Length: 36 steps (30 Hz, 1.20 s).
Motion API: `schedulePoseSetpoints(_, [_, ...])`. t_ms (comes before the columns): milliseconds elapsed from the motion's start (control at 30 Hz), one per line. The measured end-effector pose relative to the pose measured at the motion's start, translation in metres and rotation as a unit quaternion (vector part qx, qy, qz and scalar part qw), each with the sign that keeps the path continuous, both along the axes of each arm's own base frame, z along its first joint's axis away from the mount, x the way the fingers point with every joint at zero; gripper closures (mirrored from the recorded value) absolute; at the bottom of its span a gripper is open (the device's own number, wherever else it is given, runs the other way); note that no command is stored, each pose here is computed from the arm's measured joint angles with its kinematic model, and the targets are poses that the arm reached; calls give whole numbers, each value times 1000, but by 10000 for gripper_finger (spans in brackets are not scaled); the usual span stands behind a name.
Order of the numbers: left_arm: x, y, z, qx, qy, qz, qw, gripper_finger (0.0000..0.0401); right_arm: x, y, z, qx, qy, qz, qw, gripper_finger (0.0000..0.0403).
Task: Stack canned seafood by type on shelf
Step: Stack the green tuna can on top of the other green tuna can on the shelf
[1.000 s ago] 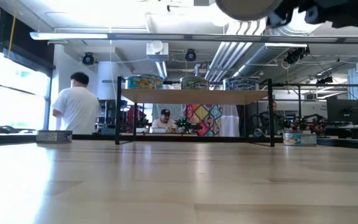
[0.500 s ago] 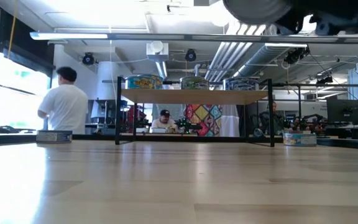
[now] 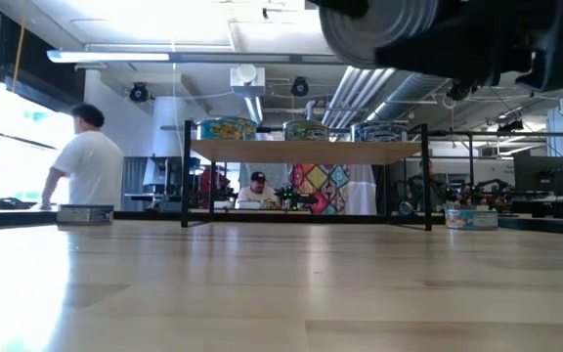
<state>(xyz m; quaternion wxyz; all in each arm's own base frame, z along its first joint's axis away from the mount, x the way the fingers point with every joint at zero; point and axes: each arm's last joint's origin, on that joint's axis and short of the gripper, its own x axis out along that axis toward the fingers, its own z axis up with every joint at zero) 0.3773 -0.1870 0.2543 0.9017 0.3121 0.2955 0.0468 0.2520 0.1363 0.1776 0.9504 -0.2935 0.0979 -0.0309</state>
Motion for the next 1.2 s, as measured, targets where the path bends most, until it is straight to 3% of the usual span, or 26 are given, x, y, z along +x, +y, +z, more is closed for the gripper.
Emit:
schedulePoseSetpoints(133, [-7,-3,-1,15,17,4,1000,281,0,-1,-7,5,56,-57,997,158])
schedulePoseSetpoints(333, [-12,-2,-1,17,22,31,999,281,-17,-4,-27,17,118,-173,978,158])
schedulePoseSetpoints(433, [-12,4,1,87,1,82,993,281,-26,-4,-34,52,126,-200,970,159])
schedulePoseSetpoints(500, [-9,15,4,157,-12,131,979,281,-30,-1,-36,75,129,-206,967,159])
schedulePoseSetpoints(633, [11,61,12,283,23,198,938,281,-34,3,-37,106,121,-212,964,159])
schedulePoseSetpoints(767, [31,128,13,304,86,197,928,281,-34,4,-36,109,117,-211,964,159])
schedulePoseSetpoints(967, [37,221,16,321,135,276,896,281,-34,3,-36,111,116,-213,964,159])
schedulePoseSetpoints(1067, [36,242,18,315,137,291,893,281,-34,3,-36,111,116,-213,964,159])
schedulePoseSetpoints(1200, [35,258,15,285,134,269,910,273,-34,3,-36,115,115,-214,963,159])
